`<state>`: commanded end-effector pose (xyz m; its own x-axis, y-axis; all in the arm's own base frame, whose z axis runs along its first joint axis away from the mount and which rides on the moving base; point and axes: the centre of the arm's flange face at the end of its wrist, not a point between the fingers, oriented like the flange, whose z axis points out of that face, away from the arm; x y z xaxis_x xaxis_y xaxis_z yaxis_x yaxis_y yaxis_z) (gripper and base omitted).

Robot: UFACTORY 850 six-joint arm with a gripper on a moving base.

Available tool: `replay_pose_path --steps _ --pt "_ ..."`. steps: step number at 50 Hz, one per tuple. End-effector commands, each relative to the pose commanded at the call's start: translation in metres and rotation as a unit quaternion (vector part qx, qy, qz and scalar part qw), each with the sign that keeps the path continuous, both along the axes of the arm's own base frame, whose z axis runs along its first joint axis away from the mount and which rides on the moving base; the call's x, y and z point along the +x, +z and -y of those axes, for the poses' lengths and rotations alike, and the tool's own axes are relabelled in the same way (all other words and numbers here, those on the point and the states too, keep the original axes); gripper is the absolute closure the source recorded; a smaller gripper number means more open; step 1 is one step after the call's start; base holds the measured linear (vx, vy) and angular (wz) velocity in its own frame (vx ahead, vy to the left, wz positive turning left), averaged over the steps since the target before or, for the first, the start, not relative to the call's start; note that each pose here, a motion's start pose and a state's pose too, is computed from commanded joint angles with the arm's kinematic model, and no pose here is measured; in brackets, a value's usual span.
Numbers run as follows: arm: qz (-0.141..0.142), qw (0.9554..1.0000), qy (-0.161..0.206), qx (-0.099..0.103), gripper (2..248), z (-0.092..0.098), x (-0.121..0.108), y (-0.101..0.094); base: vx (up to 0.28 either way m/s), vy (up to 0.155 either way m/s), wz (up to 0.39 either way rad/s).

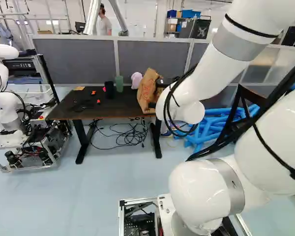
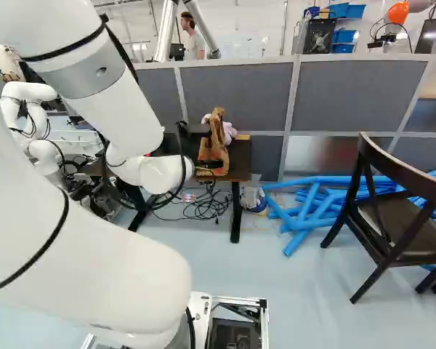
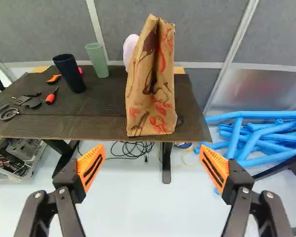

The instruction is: Pick up the bag on the ground and place it on the table

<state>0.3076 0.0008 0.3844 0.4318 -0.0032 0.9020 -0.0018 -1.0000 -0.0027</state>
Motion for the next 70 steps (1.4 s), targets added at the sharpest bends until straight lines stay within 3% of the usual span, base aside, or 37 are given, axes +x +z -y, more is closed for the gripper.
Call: replay_pose_path --steps 34,70 --pt "0.047 0.9989 0.001 -0.001 3 0.001 -0.03 -0.016 0.0 0.0 0.0" --pt "0.057 0.9984 0.001 -0.001 3 0.001 -0.037 -0.019 0.0 0.0 0.0"
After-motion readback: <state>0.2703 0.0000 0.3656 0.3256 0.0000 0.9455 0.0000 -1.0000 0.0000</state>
